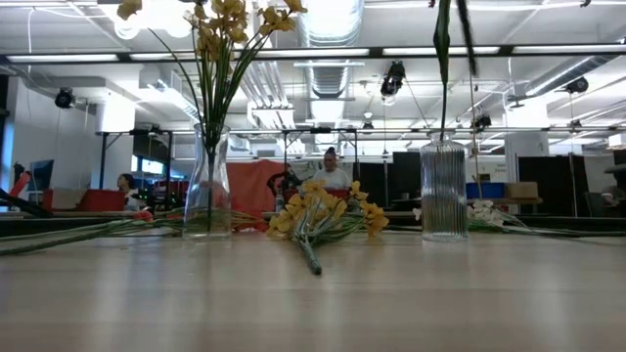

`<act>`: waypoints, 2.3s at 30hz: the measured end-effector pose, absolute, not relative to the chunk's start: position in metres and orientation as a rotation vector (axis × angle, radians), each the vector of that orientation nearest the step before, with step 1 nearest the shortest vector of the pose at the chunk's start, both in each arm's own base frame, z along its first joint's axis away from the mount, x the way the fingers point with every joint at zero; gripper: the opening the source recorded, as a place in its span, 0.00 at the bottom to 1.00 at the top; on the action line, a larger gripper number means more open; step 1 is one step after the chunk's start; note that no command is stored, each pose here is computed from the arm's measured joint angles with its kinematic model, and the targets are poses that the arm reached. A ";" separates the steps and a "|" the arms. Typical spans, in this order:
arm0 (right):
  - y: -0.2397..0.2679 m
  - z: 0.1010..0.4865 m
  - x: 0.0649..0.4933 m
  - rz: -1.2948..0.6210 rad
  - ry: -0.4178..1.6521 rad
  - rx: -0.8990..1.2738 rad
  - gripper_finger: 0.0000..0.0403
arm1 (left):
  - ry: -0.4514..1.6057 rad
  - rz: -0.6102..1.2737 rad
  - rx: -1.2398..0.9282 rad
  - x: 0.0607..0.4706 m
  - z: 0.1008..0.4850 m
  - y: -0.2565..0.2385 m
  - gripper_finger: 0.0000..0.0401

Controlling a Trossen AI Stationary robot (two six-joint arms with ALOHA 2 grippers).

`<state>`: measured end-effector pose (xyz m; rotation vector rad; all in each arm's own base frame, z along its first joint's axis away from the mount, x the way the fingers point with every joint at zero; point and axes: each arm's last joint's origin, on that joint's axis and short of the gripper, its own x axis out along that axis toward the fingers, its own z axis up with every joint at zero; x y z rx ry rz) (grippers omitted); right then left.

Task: Sort flowers into vase by color
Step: Put the right red flower into the right transparent vase

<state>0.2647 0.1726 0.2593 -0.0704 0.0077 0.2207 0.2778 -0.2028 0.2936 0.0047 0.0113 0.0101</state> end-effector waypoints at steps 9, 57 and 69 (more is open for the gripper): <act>0.170 0.288 0.262 0.179 -0.146 -0.183 0.06 | 0.014 0.031 0.021 0.287 0.293 -0.202 0.50; 0.030 0.246 0.175 -0.565 -0.215 0.078 0.06 | 0.013 0.033 0.039 0.284 0.296 -0.200 0.50; 0.032 0.238 0.183 -0.571 -0.171 0.059 0.13 | 0.018 0.035 0.047 0.284 0.295 -0.200 0.50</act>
